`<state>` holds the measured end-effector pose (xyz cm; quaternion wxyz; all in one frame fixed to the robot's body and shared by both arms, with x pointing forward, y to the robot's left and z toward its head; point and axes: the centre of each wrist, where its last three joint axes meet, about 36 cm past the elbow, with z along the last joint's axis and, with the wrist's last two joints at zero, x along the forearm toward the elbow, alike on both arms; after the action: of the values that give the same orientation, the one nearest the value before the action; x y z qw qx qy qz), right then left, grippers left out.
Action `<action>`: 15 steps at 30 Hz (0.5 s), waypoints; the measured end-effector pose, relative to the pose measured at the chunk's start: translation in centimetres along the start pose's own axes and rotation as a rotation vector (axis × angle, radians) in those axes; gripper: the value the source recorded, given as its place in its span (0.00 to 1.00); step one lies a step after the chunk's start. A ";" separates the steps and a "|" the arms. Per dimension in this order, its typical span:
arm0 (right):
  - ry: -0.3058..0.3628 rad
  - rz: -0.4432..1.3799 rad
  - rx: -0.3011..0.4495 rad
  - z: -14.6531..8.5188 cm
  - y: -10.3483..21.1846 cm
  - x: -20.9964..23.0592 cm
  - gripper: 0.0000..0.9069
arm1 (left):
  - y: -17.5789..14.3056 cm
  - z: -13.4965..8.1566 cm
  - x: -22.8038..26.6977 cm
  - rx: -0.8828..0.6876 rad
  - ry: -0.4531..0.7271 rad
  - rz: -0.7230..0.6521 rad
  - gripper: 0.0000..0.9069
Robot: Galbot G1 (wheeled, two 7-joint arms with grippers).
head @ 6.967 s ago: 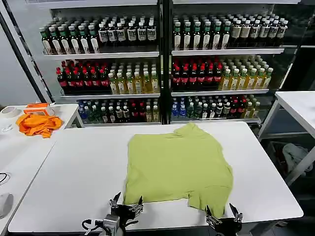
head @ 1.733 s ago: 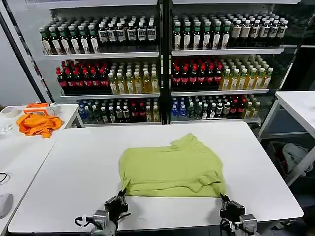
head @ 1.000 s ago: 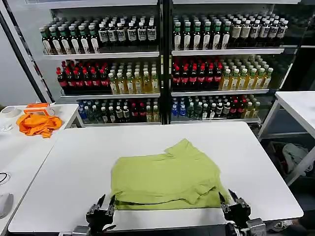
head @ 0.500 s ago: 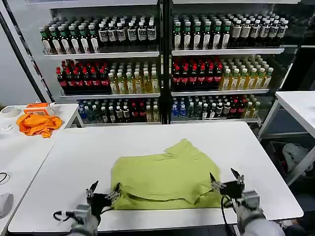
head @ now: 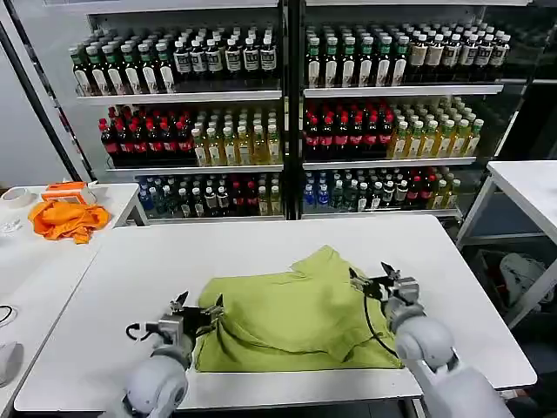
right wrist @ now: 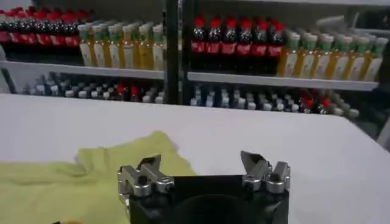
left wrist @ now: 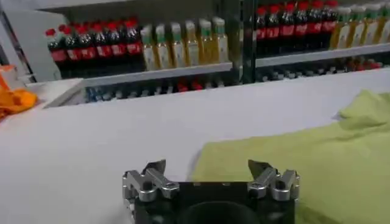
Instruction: Fold and organize the clothes.
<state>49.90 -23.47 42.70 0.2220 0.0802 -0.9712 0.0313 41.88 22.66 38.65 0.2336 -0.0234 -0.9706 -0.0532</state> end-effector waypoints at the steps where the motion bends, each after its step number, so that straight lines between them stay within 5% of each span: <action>1: 0.009 -0.004 -0.002 -0.1 0.1 -0.6 1.00 | 0.0 0.0 -0.4 0.001 0.007 -0.001 1.00; 15: 0.086 -0.050 -0.043 -1.7 2.5 -7.9 1.00 | 0.0 -1.1 -4.3 0.018 0.038 -0.004 1.00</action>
<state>57.20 -19.77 40.74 0.2658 0.0980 -0.9590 0.0081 46.17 22.40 37.66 0.2523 -0.0183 -0.9664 -0.0452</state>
